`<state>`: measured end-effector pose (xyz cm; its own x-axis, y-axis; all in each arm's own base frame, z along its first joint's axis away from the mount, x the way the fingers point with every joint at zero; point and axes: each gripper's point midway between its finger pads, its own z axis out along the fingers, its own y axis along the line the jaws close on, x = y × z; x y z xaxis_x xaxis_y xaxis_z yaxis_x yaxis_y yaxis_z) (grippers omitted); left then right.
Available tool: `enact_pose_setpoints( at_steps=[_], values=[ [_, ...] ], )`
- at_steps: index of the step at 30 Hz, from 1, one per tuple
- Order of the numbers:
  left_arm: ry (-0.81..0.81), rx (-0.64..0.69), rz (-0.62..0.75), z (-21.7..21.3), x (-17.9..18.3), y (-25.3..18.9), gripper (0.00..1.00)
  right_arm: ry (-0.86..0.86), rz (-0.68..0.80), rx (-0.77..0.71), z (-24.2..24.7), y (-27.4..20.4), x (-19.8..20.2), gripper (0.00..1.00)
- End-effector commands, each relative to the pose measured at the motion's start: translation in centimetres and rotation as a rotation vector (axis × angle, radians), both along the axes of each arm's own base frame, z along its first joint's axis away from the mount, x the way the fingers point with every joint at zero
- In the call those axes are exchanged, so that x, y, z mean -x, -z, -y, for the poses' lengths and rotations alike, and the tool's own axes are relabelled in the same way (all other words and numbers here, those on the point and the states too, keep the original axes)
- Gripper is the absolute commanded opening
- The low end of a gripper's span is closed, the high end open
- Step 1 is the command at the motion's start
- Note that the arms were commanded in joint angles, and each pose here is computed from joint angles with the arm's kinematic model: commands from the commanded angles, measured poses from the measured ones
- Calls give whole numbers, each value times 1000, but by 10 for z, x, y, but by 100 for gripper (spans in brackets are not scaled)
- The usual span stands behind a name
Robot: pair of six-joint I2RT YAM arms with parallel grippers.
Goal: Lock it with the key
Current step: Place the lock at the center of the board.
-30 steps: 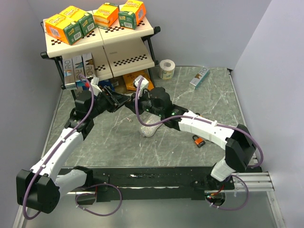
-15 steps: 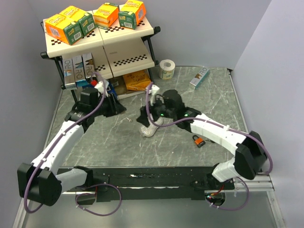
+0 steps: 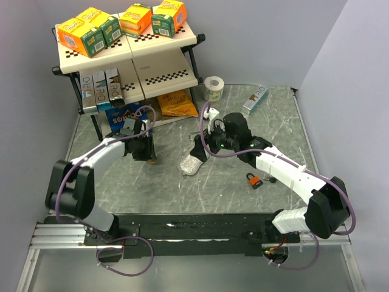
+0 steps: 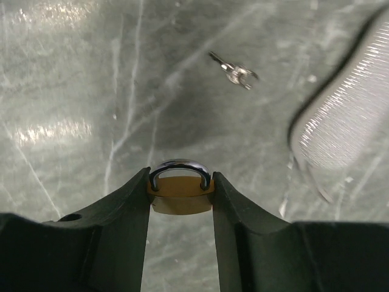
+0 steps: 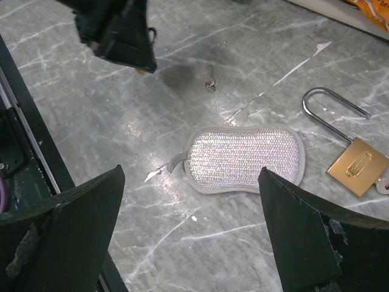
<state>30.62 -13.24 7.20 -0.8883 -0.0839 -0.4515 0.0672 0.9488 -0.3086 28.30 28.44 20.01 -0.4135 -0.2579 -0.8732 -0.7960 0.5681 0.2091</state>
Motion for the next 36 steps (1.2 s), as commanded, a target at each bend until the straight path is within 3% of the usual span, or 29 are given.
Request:
enact_pose_setpoints(
  at_steps=[1, 10, 16, 29, 36],
  values=[
    [-2, -32, 40, 2, -29, -2, 9, -4, 30, -11, 6, -12, 6, 99],
    [-18, -72, 11, 1, -46, 23, 12, 8, 7, -5, 12, -3, 10, 99],
    [-13, -82, -23, 4, -48, 39, 20, 30, 3, -1, 16, -1, 5, 99],
    [-29, -108, -40, 0, -45, 44, 69, 61, -19, -14, 20, -1, 0, 99],
    [6, -38, 46, 9, -44, 4, 75, 64, 27, 13, 35, -10, -15, 99]
  ],
)
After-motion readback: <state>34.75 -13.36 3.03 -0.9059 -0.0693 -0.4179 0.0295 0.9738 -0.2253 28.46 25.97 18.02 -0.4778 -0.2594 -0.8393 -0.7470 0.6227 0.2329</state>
